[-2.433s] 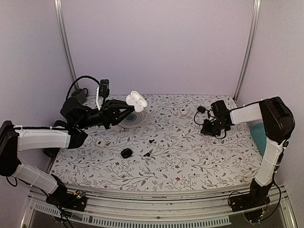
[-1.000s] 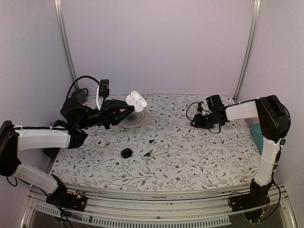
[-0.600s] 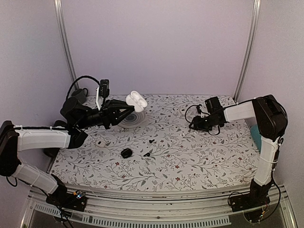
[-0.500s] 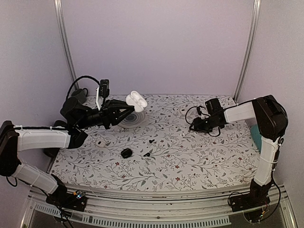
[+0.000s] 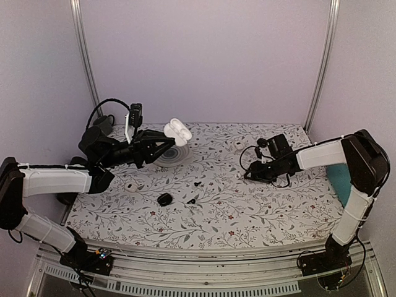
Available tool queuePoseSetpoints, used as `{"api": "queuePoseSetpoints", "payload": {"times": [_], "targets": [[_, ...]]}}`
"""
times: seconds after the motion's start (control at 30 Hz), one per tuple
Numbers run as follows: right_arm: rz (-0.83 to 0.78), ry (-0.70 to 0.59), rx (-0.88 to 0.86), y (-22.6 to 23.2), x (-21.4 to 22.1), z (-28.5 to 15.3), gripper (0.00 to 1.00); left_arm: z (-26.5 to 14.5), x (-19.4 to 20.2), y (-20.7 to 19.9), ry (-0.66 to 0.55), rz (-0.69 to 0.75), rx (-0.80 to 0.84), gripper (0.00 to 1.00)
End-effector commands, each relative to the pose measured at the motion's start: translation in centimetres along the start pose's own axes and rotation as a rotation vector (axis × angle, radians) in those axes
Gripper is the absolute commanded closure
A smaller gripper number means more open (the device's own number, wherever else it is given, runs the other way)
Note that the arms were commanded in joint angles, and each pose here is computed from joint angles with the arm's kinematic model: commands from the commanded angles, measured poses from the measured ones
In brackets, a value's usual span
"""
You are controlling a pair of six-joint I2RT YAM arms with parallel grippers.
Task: Insert the wireless bluetooth earbuds into the charging case
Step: Move the left earbud to the center of the board.
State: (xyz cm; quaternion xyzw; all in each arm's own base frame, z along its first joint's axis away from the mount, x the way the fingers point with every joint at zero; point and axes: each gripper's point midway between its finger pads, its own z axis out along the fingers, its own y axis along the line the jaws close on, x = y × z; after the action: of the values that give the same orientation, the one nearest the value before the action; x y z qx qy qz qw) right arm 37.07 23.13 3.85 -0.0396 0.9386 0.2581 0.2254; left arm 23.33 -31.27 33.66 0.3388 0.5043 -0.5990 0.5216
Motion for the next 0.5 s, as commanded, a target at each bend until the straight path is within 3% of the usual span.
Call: {"api": "queuePoseSetpoints", "payload": {"times": [0.0, 0.17, 0.27, 0.47], "targets": [[0.017, -0.064, 0.046, 0.4, -0.9, -1.9, 0.5, -0.3, -0.2, 0.0, -0.012, 0.019, 0.005, 1.0], [-0.064, -0.061, 0.107, 0.3, -1.9, -2.4, 0.51, -0.4, -0.2, -0.1, -0.014, 0.022, 0.008, 1.0], [-0.092, -0.028, 0.143, 0.3, -1.9, -1.9, 0.57, -0.4, -0.3, -0.2, -0.016, 0.024, 0.007, 1.0], [-0.075, 0.001, 0.129, 1.2, -1.5, -1.1, 0.59, -0.6, -0.2, -0.2, -0.019, 0.023, 0.002, 1.0]]}}
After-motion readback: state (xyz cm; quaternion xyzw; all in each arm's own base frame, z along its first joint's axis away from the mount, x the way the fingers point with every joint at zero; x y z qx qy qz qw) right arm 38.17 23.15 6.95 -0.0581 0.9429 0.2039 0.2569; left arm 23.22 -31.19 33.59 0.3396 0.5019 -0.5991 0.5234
